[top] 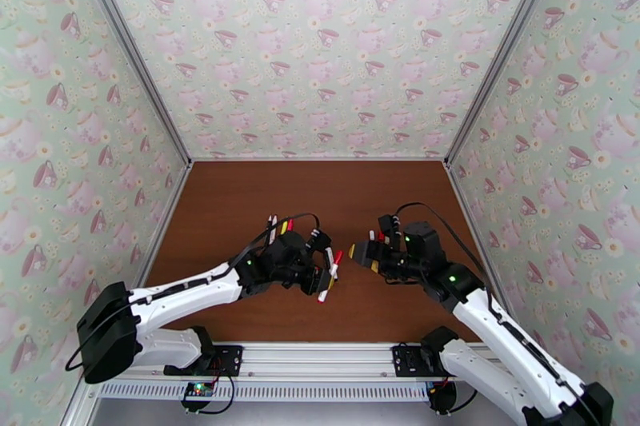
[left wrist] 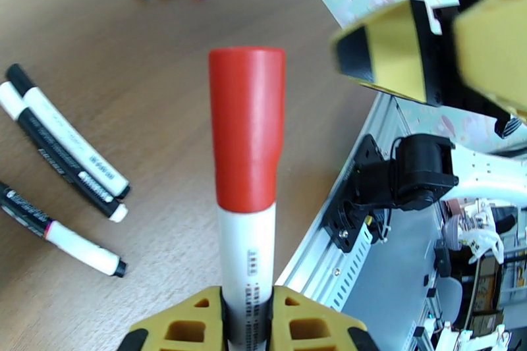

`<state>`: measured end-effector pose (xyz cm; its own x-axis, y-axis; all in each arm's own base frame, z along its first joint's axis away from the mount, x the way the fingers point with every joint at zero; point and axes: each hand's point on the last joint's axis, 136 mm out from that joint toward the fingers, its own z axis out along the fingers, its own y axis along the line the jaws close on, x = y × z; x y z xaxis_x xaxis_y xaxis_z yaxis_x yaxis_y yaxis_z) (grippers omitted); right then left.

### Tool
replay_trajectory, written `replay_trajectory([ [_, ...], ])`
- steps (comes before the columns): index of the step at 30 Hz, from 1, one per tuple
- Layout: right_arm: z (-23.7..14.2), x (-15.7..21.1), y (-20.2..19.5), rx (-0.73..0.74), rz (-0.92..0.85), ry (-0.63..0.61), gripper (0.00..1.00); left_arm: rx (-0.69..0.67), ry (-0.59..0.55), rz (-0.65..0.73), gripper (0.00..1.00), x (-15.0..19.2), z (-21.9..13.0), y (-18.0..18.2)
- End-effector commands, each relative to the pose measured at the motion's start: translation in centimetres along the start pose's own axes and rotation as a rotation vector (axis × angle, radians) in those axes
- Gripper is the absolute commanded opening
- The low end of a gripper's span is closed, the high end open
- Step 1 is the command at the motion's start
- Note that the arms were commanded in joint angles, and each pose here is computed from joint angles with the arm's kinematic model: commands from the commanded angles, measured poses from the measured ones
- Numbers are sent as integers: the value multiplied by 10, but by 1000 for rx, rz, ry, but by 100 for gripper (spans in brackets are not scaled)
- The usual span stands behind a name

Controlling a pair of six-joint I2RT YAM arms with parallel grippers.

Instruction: Open the pen caps

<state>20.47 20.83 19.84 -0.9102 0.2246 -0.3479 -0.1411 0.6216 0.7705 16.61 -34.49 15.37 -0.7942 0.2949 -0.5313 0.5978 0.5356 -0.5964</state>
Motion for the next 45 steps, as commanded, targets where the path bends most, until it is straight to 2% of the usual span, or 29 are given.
replay_trajectory([
  [1, 1, -12, 17, -22, -24, -42, 70, 42, 1, 44, 16, -9, 0, -18],
  [11, 28, -2, 19, 10, -48, 32, 57, 69, 9, 47, 15, -11, 7, -26],
  [20, 37, -2, 20, 0, -34, 43, 43, 77, 13, 48, 14, -10, 9, -26],
  [35, 45, 0, 17, 0, -18, 63, 28, 69, 9, 56, 14, -9, 8, -24],
  [45, 46, 4, 13, 16, -17, 90, 29, 58, -15, 50, 14, -13, 3, -21],
])
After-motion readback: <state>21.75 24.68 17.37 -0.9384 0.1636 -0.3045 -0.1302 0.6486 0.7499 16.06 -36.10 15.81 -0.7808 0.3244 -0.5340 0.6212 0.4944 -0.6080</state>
